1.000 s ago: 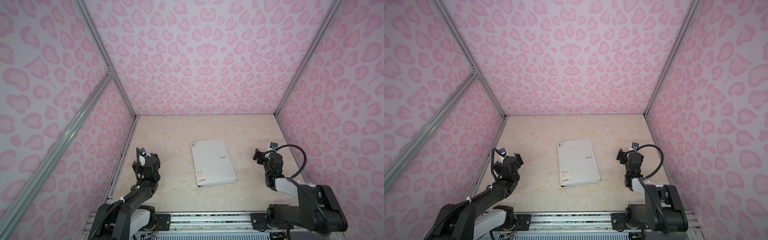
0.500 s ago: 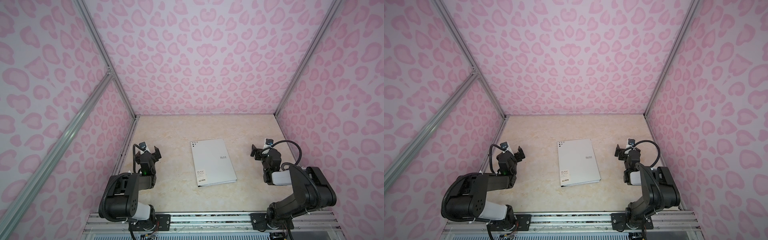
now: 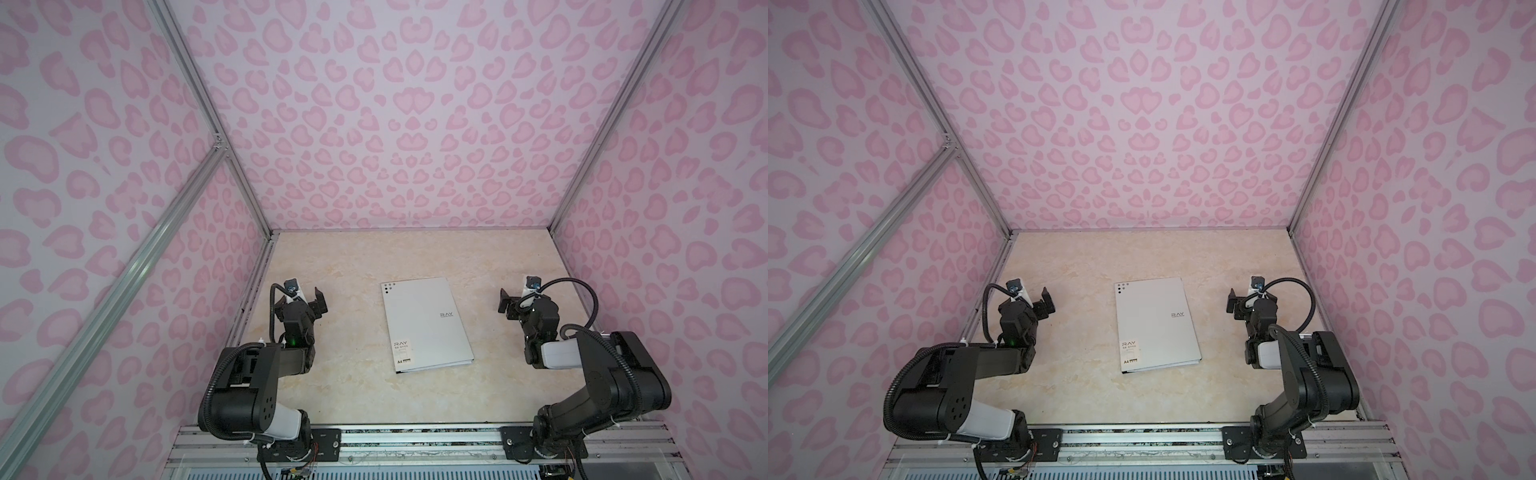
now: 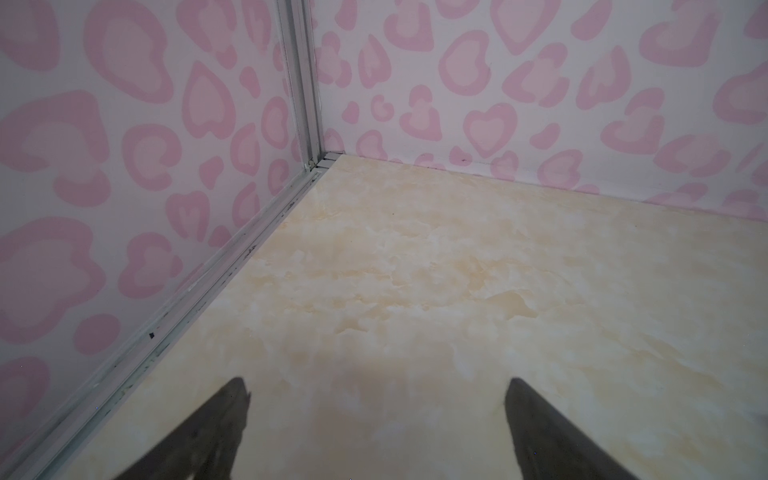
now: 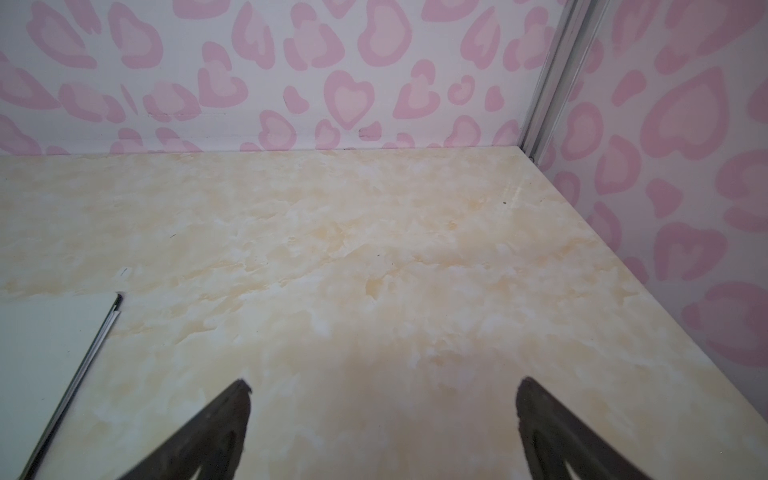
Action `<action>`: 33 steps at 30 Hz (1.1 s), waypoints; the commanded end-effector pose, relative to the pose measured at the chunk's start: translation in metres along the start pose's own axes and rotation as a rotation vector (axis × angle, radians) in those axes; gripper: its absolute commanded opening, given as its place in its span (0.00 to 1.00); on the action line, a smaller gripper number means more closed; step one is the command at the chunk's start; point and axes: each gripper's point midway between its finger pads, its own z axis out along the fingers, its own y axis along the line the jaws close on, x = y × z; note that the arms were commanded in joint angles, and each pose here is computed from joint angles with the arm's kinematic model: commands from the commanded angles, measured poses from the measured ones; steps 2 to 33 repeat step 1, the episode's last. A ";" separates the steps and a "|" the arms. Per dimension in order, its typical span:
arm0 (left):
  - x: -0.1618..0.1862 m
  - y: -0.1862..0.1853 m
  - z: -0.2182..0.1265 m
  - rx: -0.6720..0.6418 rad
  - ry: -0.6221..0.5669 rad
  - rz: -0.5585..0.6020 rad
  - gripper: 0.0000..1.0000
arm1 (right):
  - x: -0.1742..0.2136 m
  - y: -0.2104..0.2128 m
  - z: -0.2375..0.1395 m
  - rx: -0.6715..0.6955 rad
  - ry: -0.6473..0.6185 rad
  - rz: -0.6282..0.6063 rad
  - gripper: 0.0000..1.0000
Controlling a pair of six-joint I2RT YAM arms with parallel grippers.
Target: Put the files into the folder
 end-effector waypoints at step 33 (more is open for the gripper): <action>-0.003 -0.022 -0.002 0.143 -0.008 0.036 0.97 | -0.004 -0.001 0.000 0.014 -0.017 -0.012 0.99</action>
